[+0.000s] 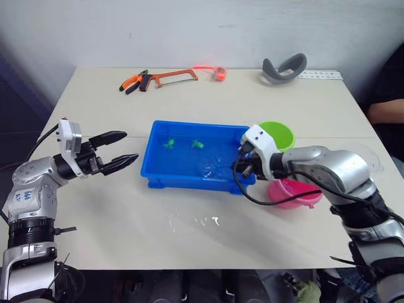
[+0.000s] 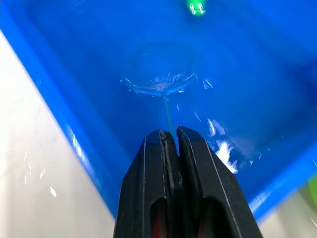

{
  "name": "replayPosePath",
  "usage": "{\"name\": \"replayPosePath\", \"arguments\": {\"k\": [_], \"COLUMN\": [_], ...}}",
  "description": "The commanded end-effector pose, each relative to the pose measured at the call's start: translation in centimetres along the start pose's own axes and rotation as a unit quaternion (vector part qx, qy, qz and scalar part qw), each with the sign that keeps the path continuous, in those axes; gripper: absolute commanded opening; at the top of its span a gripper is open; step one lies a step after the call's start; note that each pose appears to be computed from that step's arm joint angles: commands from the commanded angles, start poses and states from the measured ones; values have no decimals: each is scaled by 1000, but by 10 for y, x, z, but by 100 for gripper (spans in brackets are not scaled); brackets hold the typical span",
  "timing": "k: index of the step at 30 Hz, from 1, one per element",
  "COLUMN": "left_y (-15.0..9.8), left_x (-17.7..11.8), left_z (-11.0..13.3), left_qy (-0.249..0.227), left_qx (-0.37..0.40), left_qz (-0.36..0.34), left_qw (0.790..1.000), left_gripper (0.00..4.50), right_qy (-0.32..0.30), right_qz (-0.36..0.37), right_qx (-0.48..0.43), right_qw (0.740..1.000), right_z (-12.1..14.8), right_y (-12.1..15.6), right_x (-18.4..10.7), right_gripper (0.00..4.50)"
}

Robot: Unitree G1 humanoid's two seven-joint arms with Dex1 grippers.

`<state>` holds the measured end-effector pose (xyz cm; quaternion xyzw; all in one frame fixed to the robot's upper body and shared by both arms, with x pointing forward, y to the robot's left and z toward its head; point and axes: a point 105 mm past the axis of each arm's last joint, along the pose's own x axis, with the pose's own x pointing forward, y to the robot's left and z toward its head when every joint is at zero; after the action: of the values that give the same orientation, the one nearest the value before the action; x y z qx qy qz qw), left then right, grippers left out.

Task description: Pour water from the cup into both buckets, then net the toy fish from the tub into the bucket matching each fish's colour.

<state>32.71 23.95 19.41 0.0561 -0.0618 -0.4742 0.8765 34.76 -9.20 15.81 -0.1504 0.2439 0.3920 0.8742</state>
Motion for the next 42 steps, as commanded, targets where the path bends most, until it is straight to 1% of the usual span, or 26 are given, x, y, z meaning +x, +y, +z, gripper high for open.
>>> {"name": "replayPosePath", "arguments": {"k": [1,6,9,12,15,20,26,29,31,35,37,39,42], "left_y": [-4,-8,-10,-12,-14,-17,-23,-26,-28,-30,-32,-36,-38], "left_x": [7,12,18,25,30,40,57,66,71,86,92,97,108], "left_z": [14,15,16,18,19,21,24,25,25,25,26,26,25], "left_qy": [-14,-17,-18,-23,-27,-36,-49,-56,-59,-67,-67,-67,-56], "left_qx": [26,27,26,26,26,25,23,21,18,6,-1,-7,-5], "left_qz": [-14,-23,-34,-44,-54,-73,-102,-116,-126,-137,-145,-156,-155], "left_qw": [999,999,999,998,998,996,993,991,990,988,987,986,986], "left_gripper": [445,445,445,445,445,445,445,445,445,445,445,445,445], "right_qy": [-37,-73,-115,-131,-146,-175,-222,-233,-232,-212,-201,-187,-140], "right_qz": [-26,-35,-24,-28,-18,-3,-15,-30,-48,-119,-148,-171,-210], "right_qx": [-9,-13,-21,-33,-39,-61,-83,-101,-110,-133,-146,-168,-236], "right_qw": [999,997,993,990,988,983,971,967,965,961,957,953,938], "right_z": [19,29,34,28,24,20,20,17,14,3,-2,-6,-17], "right_y": [-9,-13,-9,-9,-3,5,10,8,3,-27,-41,-51,-68], "right_x": [2,3,1,-2,-12,-39,-83,-109,-126,-169,-181,-188,-188], "right_gripper": [0,0,0,0,0,0,0,0,0,0,0,0,0]}}
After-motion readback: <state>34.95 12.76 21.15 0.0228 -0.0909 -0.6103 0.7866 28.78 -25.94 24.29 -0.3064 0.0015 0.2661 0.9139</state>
